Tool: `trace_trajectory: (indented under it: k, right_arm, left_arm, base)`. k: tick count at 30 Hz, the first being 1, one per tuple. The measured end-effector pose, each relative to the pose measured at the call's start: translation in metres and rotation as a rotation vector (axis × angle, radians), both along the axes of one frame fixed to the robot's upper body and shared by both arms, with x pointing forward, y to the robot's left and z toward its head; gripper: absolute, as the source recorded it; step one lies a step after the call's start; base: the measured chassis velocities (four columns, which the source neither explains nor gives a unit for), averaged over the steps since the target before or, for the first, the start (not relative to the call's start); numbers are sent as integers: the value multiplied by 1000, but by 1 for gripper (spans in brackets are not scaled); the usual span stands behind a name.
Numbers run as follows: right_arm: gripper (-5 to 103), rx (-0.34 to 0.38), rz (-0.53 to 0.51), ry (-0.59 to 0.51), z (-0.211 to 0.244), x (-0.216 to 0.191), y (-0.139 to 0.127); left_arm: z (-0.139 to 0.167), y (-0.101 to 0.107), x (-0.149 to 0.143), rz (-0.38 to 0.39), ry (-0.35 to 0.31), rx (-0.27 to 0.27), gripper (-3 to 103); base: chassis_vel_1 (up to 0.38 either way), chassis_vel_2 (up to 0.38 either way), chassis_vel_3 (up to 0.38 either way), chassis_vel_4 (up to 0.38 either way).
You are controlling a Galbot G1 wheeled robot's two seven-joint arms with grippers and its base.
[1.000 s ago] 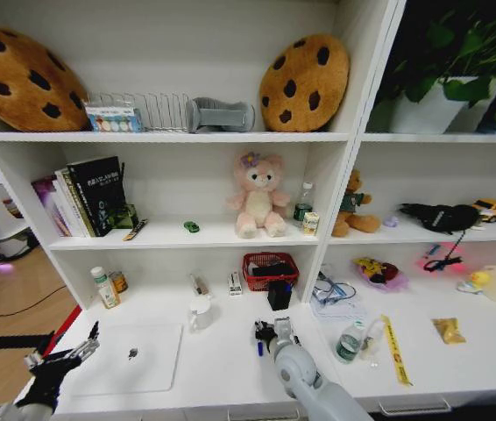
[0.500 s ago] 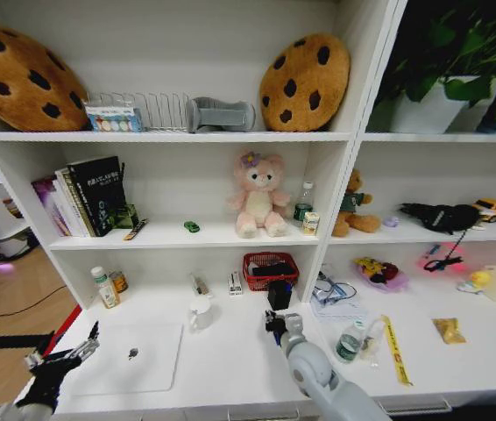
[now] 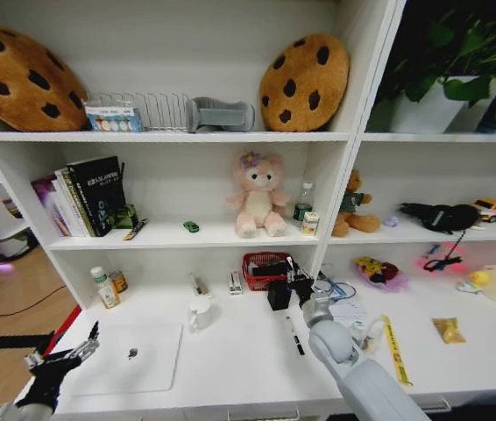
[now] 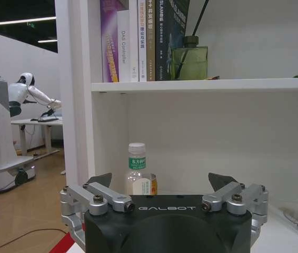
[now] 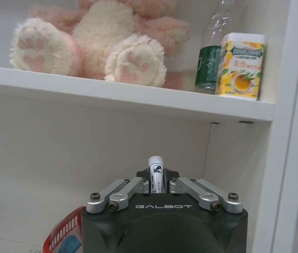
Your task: Organize the objects on the table.
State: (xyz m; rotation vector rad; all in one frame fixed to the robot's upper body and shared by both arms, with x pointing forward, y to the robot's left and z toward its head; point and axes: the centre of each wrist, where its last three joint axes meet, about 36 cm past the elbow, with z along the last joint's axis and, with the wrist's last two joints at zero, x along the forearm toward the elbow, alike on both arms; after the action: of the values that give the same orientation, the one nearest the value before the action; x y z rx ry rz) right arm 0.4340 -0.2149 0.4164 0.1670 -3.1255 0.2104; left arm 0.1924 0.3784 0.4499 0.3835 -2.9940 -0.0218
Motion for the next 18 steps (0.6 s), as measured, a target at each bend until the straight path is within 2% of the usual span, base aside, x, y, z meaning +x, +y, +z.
trace_trajectory:
  k: [10, 18]
  right_arm:
    - [12, -28, 45, 1, -40, 32, 21]
    - [12, -29, 35, 13, -52, 43, 21]
  left_arm:
    - [0, 0, 0, 0, 0, 0, 100]
    - [0, 0, 0, 0, 0, 0, 100]
  base:
    - [0, 0, 0, 0]
    - [0, 0, 0, 0]
